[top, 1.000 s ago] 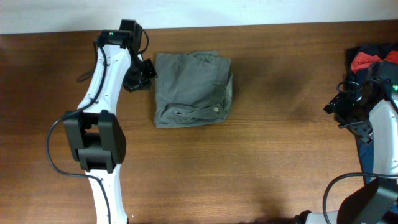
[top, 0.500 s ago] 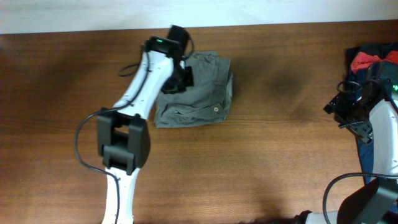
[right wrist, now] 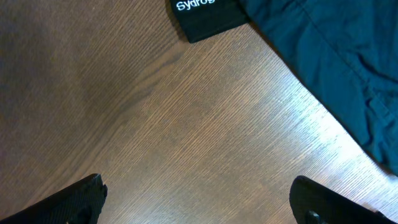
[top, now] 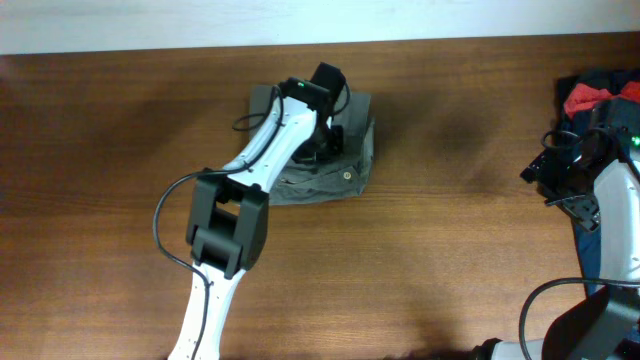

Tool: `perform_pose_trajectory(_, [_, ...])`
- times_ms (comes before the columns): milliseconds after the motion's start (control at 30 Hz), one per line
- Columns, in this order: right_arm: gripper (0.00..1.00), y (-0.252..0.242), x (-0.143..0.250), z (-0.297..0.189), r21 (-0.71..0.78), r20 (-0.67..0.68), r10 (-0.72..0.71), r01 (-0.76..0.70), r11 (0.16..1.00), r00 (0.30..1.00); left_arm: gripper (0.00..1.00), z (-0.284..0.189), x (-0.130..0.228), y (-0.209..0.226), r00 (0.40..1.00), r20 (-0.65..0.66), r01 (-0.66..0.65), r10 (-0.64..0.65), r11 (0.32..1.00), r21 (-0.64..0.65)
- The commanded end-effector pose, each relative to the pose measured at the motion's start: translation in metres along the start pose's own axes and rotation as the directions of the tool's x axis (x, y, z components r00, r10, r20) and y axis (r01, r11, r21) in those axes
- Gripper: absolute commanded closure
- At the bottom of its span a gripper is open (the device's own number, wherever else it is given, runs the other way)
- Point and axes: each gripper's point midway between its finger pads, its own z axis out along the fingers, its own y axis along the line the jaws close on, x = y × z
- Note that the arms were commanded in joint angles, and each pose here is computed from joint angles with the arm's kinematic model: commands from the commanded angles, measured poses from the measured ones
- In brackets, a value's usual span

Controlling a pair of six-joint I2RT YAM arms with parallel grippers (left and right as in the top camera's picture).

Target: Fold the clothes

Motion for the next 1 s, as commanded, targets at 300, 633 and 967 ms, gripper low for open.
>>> perform_pose_trajectory(300, [0.01,0.001,-0.005,-0.006,-0.007,0.020,0.013,-0.013,1.000,1.000,0.99,0.003,0.028,-0.059,0.995,-0.055,-0.076,0.083,0.990,0.121])
perform_pose_trajectory(633, [0.01,0.001,-0.005,-0.006,-0.007,0.020,0.013,-0.013,1.000,1.000,0.94,-0.039,0.006,-0.066,0.990,0.056,-0.134,0.127,0.982,0.130])
perform_pose_trajectory(967, [0.01,0.001,-0.005,-0.006,-0.007,0.020,0.013,-0.013,1.000,1.000,0.39,-0.103,-0.017,-0.033,0.973,0.192,-0.109,0.127,0.989,-0.098])
